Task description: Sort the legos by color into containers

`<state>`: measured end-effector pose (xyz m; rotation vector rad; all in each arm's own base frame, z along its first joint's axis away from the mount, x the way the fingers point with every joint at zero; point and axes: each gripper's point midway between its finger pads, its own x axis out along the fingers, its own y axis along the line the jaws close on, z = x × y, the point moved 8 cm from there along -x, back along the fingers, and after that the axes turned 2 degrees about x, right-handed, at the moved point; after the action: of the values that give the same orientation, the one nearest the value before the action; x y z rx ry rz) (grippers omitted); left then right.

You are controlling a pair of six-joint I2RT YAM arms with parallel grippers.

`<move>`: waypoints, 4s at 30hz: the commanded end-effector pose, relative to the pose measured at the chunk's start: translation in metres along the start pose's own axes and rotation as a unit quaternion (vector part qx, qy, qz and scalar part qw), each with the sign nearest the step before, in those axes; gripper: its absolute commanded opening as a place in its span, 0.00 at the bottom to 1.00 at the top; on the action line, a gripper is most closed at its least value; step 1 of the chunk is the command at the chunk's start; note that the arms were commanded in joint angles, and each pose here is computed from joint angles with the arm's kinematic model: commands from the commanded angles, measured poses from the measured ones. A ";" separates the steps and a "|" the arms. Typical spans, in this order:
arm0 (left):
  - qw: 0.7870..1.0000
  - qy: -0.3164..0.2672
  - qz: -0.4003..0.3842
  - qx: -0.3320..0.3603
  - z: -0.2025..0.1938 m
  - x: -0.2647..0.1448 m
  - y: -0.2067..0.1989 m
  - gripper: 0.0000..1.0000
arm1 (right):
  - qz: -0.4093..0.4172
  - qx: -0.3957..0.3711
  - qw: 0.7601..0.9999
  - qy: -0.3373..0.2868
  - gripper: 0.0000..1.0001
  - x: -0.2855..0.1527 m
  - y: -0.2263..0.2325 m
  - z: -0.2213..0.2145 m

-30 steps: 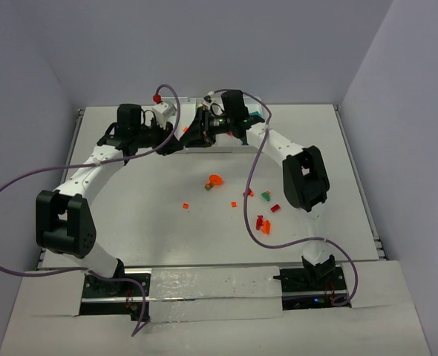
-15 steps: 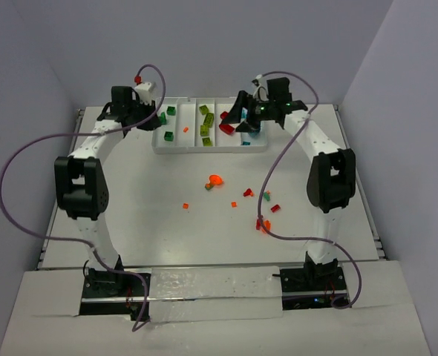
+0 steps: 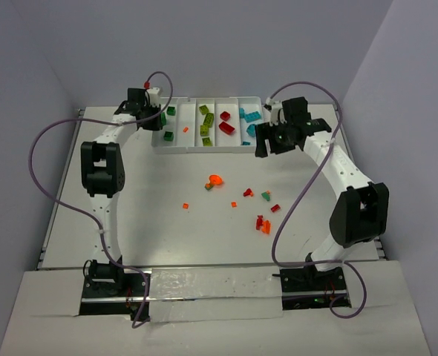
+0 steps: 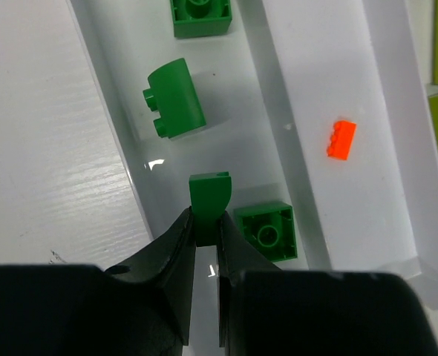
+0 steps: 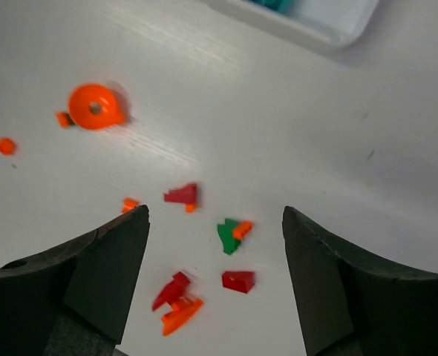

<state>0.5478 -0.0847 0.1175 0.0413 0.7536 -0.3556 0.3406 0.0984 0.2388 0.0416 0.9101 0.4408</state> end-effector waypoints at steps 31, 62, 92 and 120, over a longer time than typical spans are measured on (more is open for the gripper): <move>0.954 -0.035 -0.293 0.059 0.033 -0.110 -0.090 0.66 | 0.232 -0.521 0.799 0.190 0.69 0.008 -0.028 -0.123; 0.950 -0.051 -0.301 0.070 0.030 -0.151 -0.099 0.67 | 0.199 -0.575 0.766 0.205 0.25 0.051 -0.035 -0.171; 0.980 -0.155 -0.127 0.008 0.014 -0.226 -0.091 0.99 | 0.012 -0.114 0.988 -0.103 0.00 0.199 0.052 0.121; 0.969 -0.139 -0.197 0.050 0.004 -0.226 -0.103 0.99 | 0.109 -0.287 0.951 0.039 0.48 0.074 0.053 0.032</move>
<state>0.3693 -0.1097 0.2675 -0.0755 0.5185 -0.6865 0.4319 0.2003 0.1558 -0.2515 0.9317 0.6829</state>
